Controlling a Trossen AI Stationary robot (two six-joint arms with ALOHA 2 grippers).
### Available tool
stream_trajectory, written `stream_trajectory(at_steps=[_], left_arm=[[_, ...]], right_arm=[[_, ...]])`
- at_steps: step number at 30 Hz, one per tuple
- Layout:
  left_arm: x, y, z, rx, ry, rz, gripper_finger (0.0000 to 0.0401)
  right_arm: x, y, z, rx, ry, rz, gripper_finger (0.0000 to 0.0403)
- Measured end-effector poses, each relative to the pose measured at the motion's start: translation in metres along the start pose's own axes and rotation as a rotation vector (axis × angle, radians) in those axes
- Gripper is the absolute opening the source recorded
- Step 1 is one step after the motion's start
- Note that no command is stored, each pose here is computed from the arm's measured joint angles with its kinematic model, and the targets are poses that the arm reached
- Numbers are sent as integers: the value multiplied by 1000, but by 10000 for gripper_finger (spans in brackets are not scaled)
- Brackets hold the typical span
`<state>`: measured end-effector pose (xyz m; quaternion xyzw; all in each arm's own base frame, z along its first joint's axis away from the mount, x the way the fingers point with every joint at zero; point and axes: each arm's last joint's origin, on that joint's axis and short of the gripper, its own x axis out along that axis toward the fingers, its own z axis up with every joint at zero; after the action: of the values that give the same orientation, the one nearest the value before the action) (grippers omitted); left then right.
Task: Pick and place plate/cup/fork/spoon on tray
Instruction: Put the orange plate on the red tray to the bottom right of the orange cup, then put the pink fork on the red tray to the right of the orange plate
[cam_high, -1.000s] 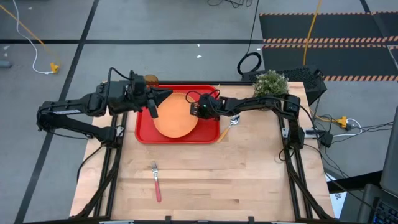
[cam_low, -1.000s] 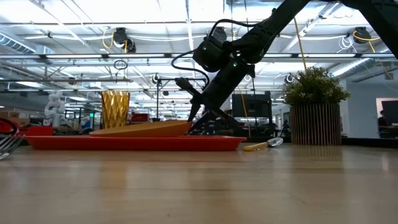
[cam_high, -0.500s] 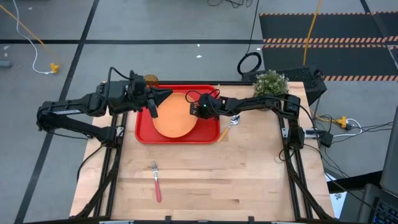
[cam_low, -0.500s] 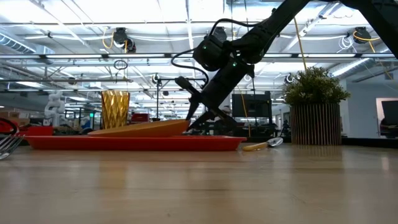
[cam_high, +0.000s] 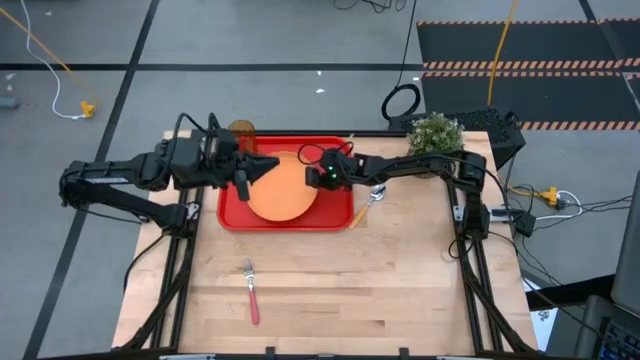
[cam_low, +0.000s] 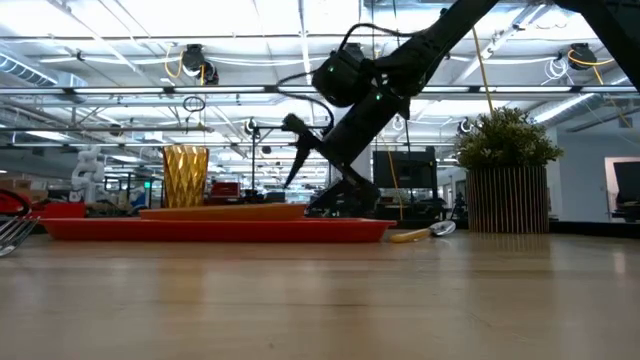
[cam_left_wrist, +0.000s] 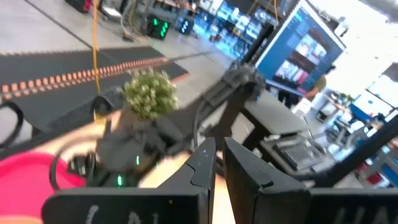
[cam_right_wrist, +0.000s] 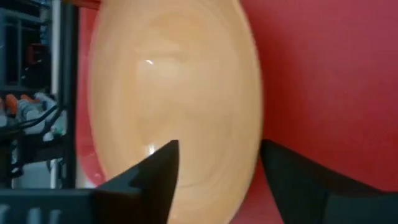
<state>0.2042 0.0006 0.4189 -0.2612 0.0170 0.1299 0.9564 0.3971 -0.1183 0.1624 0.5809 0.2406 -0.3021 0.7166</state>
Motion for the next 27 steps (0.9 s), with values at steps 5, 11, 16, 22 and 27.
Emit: stream_trajectory(at_steps=[5,11,16,22,27], left_arm=[[-4,-4,-20,-32,158,25,31],[-8,-8,-55,-83,407,122,31],[-7,-14,-87,-151,594,245,31],[0,-19,-129,-293,780,483,31],[11,-21,-159,-475,876,692,31]], right_arm=[[-26,16,6,-97,-26,56,268],[-68,27,15,-234,-48,59,283],[-112,26,19,-385,-35,-6,278],[-159,20,18,-494,-60,-124,277],[-187,17,16,-563,-91,-173,277]])
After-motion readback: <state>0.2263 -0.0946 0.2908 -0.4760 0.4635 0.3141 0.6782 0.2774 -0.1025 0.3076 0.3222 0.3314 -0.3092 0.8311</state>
